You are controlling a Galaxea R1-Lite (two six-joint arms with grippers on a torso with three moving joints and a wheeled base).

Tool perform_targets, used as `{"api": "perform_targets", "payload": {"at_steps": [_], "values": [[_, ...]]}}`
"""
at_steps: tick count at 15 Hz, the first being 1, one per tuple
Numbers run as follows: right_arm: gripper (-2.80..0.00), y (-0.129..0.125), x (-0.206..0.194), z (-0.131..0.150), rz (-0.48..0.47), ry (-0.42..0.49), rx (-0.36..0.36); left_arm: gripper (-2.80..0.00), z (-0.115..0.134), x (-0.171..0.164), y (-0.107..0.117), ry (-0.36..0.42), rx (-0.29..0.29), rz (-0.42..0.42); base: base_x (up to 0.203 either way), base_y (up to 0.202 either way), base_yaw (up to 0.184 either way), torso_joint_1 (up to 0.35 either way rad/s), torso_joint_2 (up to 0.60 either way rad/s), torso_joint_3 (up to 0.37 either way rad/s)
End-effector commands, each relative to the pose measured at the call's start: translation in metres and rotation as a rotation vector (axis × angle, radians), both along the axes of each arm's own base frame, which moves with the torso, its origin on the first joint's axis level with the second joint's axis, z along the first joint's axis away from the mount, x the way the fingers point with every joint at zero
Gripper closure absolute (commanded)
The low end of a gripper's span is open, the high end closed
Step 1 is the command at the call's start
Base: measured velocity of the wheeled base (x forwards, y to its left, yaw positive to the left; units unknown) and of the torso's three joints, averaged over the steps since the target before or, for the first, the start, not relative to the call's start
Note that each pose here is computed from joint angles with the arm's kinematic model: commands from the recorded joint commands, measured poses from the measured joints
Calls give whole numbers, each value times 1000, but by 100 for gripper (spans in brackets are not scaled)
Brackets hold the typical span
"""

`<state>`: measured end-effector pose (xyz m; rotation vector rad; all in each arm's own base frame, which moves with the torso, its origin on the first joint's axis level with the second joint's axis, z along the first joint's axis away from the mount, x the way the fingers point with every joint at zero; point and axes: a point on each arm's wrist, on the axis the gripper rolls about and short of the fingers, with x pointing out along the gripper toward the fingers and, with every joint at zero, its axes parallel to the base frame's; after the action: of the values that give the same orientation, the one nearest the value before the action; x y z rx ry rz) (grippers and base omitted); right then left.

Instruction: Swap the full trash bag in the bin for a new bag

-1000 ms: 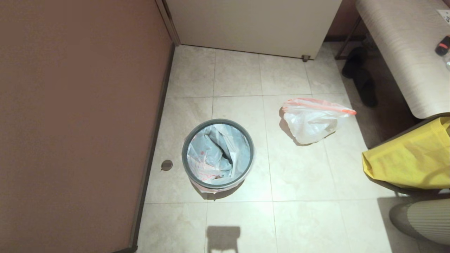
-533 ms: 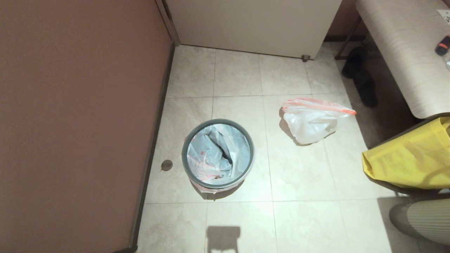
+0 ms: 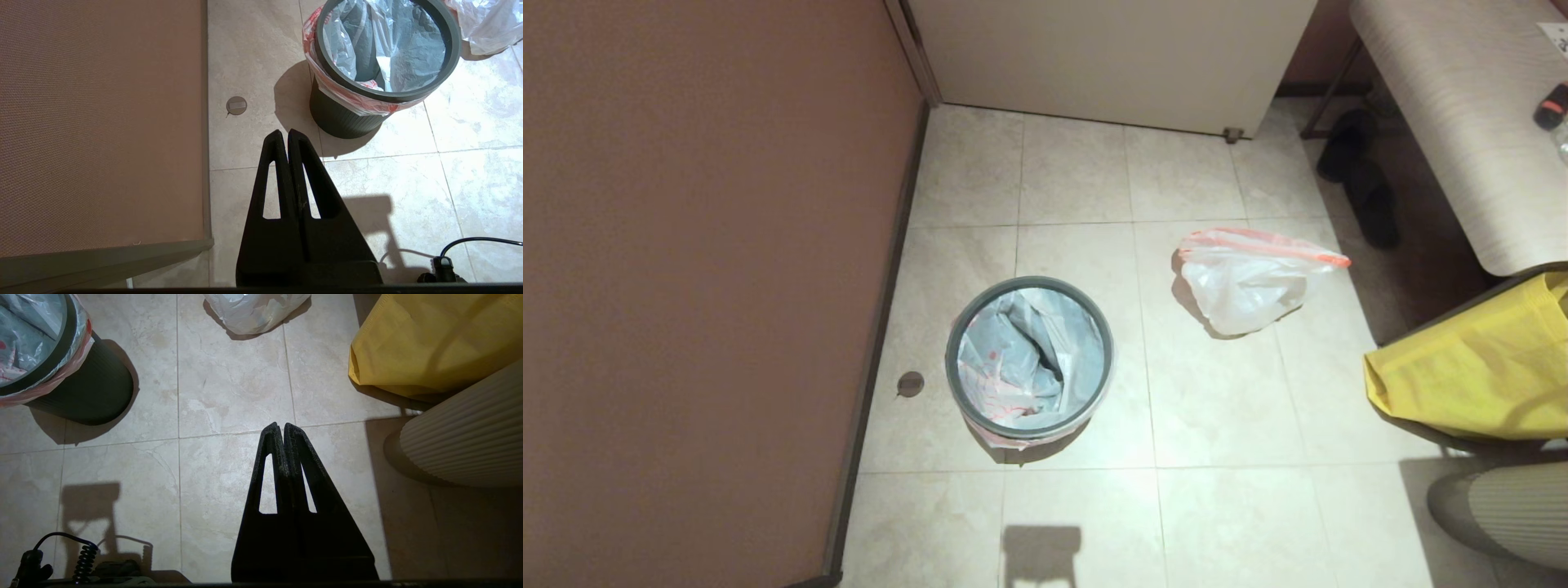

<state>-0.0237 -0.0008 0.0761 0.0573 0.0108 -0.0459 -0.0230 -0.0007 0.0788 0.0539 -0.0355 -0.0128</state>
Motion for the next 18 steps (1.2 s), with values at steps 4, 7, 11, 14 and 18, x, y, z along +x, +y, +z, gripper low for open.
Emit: {"api": "perform_targets", "payload": {"at_steps": [4, 7, 11, 14, 18], "values": [[0, 0, 0, 0, -1, 1, 8, 0, 0, 0, 0, 1, 0, 0, 0, 0, 0, 0, 0, 0], [0, 0, 0, 0, 0, 1, 5, 0, 0, 0, 0, 1, 0, 0, 0, 0, 0, 0, 0, 0], [0, 0, 0, 0, 0, 1, 5, 0, 0, 0, 0, 1, 0, 0, 0, 0, 0, 0, 0, 0], [0, 0, 0, -1, 1, 3, 4, 0, 0, 0, 0, 1, 0, 0, 0, 0, 0, 0, 0, 0], [0, 0, 0, 0, -1, 1, 8, 0, 0, 0, 0, 1, 0, 0, 0, 0, 0, 0, 0, 0]]}}
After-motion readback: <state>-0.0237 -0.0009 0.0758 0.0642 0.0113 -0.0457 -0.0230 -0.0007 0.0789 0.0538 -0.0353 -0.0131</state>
